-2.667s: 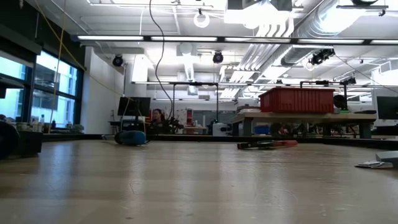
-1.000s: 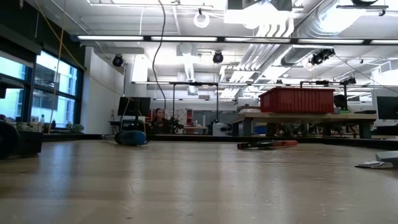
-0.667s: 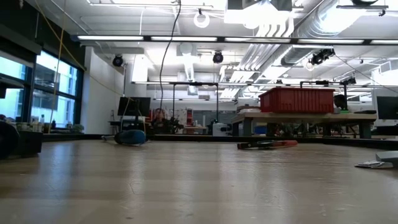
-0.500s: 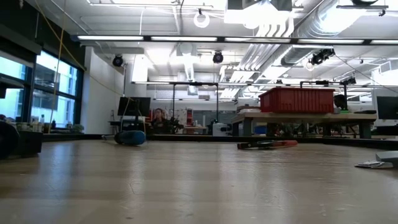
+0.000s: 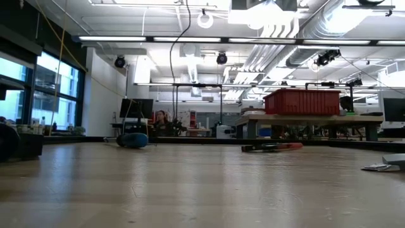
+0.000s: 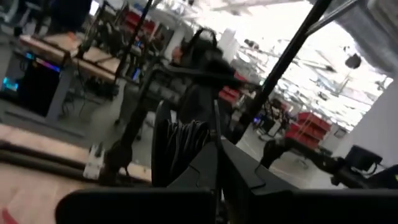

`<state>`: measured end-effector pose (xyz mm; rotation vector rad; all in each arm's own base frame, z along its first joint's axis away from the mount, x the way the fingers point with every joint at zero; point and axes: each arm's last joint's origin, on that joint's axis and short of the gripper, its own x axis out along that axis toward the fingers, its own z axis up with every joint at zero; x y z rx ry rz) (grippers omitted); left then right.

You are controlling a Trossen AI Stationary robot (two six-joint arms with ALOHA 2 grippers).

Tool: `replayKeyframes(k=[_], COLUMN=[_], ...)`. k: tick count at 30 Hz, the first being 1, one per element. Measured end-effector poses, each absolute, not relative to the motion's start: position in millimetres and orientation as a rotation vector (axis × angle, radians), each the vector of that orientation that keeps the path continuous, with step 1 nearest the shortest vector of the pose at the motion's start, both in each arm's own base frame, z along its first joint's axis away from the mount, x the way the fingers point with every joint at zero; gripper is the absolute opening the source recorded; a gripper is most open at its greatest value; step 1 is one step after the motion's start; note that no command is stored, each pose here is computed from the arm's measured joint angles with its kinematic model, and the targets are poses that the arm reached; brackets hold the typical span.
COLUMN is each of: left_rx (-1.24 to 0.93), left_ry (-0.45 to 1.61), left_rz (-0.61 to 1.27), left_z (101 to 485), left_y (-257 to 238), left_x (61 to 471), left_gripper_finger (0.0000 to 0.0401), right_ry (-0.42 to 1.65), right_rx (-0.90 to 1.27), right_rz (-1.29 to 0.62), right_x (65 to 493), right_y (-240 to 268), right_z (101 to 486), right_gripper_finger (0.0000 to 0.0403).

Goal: Coil cords
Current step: Coil the black wire onto the black spool

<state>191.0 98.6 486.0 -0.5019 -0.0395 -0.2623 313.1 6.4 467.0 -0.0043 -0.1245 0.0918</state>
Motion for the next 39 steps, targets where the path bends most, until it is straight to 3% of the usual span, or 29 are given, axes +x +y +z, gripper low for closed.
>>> replayKeyframes(k=[7, 24, 34, 39], left_rx=[-0.507, -0.422, -0.368, -0.415], left_ry=[-0.002, -0.247, -0.26, -0.211], left_rz=[-0.233, -0.243, -0.011, -0.023], left_z=[481, 504, 497, 492], left_y=[99, 104, 118, 121], left_x=[192, 195, 195, 194], left_gripper_finger=[0.0001, 0.0001, 0.0001, 0.0001], right_ry=[-0.191, -0.067, -0.067, -0.069], right_rx=[0.015, 0.084, 0.126, 0.122], right_rz=[0.095, 0.135, 0.215, 0.218], right_x=[312, 320, 320, 316], right_y=[6, 8, 14, 14], right_z=[473, 458, 459, 461], right_gripper_finger=[0.0, 0.0, 0.0, 0.0])
